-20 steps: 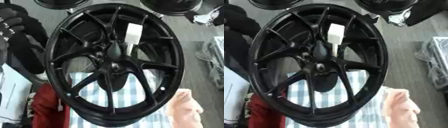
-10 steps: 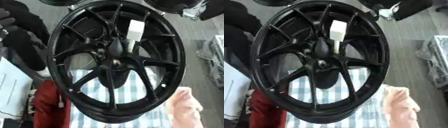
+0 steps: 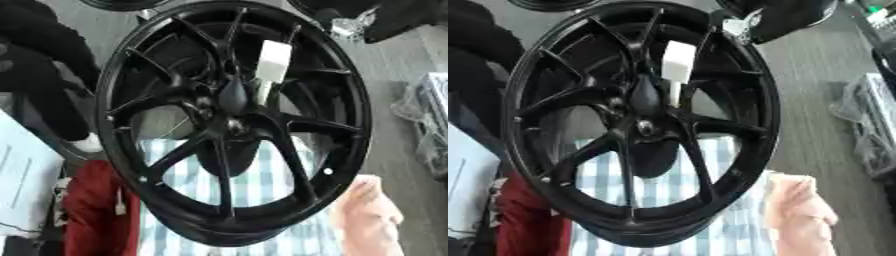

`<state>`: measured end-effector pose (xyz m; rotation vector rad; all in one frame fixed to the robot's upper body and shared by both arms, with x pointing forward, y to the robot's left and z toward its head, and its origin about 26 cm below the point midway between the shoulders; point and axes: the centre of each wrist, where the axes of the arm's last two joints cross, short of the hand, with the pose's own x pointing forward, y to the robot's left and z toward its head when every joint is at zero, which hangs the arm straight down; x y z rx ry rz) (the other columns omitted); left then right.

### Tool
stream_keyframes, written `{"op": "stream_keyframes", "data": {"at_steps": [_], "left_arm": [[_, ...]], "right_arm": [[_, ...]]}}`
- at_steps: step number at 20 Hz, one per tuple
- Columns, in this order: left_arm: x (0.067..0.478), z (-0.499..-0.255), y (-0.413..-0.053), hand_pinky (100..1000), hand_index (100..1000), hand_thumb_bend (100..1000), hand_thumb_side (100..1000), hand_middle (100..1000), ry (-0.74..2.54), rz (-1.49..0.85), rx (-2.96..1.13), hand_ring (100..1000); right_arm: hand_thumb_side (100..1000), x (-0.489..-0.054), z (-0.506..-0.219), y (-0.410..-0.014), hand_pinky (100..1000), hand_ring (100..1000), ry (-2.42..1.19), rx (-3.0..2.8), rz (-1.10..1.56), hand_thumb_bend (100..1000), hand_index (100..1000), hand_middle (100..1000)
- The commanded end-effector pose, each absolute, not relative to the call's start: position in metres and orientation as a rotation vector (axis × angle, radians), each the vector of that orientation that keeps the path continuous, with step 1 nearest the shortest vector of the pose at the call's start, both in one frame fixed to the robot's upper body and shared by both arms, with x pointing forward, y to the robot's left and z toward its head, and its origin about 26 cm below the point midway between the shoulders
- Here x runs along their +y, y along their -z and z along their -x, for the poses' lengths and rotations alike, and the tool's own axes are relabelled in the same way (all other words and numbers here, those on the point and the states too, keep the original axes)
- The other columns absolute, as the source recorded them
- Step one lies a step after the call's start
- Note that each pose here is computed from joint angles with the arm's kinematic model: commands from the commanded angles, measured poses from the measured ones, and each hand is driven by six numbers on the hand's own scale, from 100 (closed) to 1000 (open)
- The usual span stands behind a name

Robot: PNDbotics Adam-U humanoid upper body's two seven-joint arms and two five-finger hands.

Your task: Pull the pin out of the wheel hub.

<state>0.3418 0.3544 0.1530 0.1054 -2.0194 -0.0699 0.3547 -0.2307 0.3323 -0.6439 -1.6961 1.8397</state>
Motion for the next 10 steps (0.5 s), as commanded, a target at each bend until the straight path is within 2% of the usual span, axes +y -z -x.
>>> {"op": "stream_keyframes", "data": {"at_steps": [1,4,10], "left_arm": [[0.365,-0.340,-0.164,758,787,219,803,748,0.085,-0.155,-2.039,773],[0.368,-0.338,-0.162,758,787,217,806,748,0.080,-0.169,-2.033,773],[0.377,-0.336,-0.162,758,787,205,807,748,0.091,-0.210,-2.025,773]], "right_arm": [[661,-0.228,-0.346,-0.342,794,783,-1.838,-1.727,0.651,100,877,751],[680,-0.225,-0.342,-0.342,787,780,-1.813,-1.744,0.620,100,879,750],[773,-0.218,-0.332,-0.340,770,765,-1.794,-1.739,0.589,100,880,737]]}}
